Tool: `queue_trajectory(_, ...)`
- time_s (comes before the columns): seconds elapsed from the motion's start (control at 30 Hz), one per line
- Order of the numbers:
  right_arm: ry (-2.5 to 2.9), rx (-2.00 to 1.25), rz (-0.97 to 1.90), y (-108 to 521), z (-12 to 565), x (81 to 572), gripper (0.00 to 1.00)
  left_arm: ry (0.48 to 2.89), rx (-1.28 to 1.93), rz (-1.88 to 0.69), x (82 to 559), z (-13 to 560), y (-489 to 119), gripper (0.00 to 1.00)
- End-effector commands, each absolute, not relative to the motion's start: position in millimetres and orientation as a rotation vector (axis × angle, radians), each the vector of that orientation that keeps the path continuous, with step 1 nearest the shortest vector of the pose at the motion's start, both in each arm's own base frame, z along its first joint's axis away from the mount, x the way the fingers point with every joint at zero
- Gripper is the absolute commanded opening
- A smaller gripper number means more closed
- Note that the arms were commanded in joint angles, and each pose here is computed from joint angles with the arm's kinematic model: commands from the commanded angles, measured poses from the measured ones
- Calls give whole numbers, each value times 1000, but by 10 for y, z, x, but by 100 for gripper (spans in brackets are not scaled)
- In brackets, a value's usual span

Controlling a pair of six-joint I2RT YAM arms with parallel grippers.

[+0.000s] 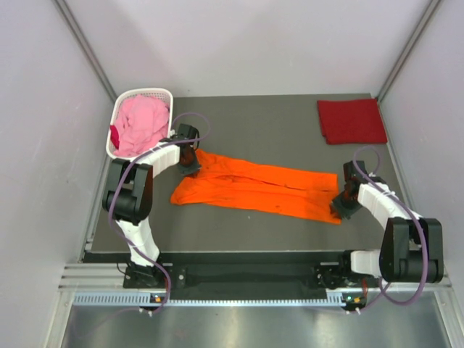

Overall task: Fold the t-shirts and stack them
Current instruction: Fold the tshirt

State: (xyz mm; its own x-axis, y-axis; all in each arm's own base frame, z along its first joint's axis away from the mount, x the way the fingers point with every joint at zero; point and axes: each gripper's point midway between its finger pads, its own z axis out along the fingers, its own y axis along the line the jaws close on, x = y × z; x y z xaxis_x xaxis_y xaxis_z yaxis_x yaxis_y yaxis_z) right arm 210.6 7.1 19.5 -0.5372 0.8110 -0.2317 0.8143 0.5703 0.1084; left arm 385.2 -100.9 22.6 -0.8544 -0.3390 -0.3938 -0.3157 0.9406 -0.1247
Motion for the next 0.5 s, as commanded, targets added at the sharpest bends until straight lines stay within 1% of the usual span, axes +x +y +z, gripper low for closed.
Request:
queue_trajectory(0.0,2519,1383,-61,37,120,2092,19,2692,-515,55,3788,-48,-749,22)
queue_trajectory(0.07,2508,1379,-59,33,102,2100,14,2689,-515,67,3789,-42,-732,21)
queue_trajectory(0.1,2497,1375,-56,23,108,2114,3,2687,-515,68,3793,-41,-730,21)
queue_trajectory(0.13,2485,1371,-48,20,124,2133,0,2688,-518,74,3788,-50,-718,21)
queue_trajectory(0.27,2445,1331,-82,-61,279,2181,0,2700,-518,99,3768,-103,-693,22)
queue_trajectory(0.47,2407,1298,-140,-170,482,2083,0,2713,-523,117,3729,-177,-674,21)
